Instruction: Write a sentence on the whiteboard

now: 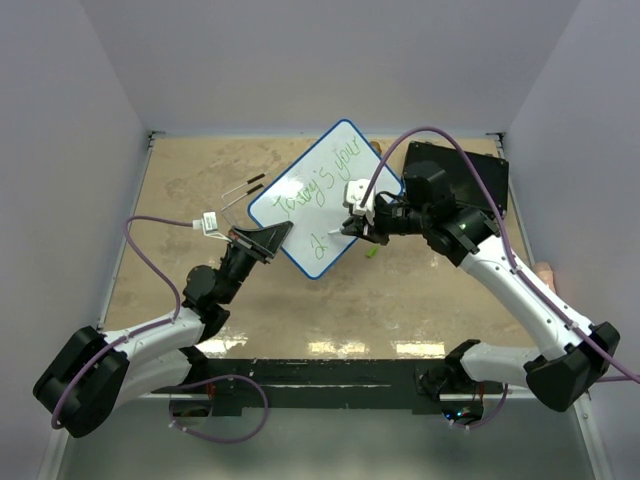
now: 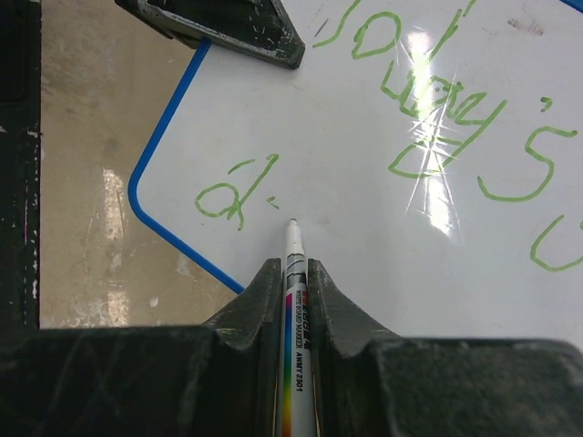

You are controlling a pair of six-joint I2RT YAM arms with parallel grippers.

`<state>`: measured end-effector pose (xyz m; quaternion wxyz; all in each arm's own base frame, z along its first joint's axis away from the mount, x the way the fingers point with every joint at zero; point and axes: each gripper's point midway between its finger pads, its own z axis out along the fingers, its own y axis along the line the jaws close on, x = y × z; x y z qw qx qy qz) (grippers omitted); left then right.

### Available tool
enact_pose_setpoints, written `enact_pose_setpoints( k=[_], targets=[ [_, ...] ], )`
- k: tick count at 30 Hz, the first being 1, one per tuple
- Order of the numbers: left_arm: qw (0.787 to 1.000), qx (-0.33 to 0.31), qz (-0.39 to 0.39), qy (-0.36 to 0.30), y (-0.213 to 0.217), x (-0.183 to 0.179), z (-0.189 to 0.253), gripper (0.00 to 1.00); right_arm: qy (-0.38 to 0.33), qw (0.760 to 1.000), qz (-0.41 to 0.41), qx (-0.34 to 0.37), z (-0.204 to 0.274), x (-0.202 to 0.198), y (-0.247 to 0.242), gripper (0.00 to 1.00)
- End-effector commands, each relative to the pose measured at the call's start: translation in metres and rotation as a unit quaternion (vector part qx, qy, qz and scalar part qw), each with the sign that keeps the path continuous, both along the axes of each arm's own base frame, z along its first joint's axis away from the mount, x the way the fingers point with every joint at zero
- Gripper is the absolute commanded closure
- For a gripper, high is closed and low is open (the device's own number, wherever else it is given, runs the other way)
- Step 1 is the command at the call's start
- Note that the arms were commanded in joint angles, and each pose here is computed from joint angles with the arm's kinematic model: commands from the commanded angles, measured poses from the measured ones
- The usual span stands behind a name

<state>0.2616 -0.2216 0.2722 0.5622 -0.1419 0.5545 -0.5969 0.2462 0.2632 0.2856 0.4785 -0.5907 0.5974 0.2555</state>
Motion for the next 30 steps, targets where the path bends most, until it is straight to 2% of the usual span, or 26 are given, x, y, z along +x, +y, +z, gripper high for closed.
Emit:
enact_pose_setpoints(
  k=[1,19,30],
  targets=[
    [0.992,-0.086,-0.003,-0.097,0.015,-0.018,0.068,1.00,-0.010,1.000,-0.004,0.008,0.006,0.006,0.007,1.00],
    [0.991,-0.087,-0.004,-0.098,0.015,-0.018,0.068,1.00,0.016,0.999,0.050,-0.015,-0.012,-0.016,0.006,1.00],
    [0.992,-0.086,0.000,-0.097,0.018,-0.018,0.066,1.00,0.012,0.999,0.038,-0.029,-0.015,-0.017,-0.001,1.00]
  ],
)
